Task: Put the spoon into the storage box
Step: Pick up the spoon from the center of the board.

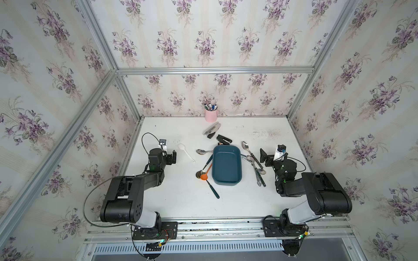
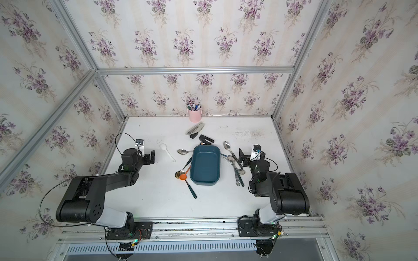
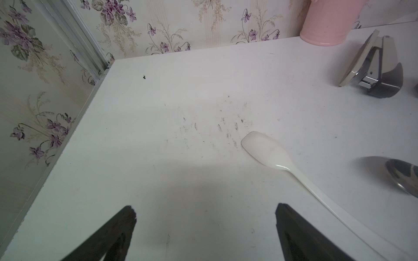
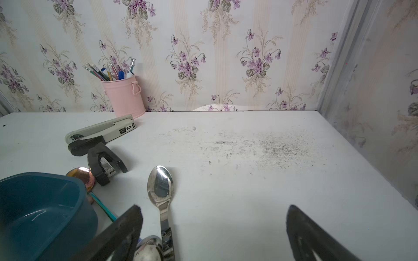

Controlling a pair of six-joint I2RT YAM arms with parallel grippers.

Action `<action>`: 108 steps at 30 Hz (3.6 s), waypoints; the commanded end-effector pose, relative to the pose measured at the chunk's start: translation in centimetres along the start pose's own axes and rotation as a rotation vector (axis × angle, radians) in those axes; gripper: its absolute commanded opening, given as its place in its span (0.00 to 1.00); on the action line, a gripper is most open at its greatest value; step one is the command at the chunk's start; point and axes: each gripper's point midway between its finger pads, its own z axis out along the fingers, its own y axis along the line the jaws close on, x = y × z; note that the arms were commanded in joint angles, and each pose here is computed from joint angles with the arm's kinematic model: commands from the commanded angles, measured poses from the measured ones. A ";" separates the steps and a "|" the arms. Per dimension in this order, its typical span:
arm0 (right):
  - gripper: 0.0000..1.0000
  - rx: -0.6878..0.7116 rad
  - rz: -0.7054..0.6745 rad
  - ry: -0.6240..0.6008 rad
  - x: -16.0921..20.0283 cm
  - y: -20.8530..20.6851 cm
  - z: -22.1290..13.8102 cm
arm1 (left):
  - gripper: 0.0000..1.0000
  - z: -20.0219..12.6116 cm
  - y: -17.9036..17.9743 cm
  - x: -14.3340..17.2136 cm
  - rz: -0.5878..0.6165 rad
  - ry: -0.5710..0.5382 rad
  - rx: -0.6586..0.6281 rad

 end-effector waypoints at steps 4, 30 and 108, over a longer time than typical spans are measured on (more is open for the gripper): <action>1.00 0.006 -0.005 -0.021 -0.6 -0.1 0.1 | 1.00 0.0 0.0 -0.3 -0.003 -0.008 0.001; 1.00 0.038 0.007 -0.030 -0.9 -0.6 -0.1 | 1.00 0.0 0.1 -0.3 -0.004 -0.012 0.000; 0.34 -0.100 -0.097 1.130 10.5 4.7 6.1 | 1.00 -7.2 -8.9 -7.6 -0.088 0.494 0.261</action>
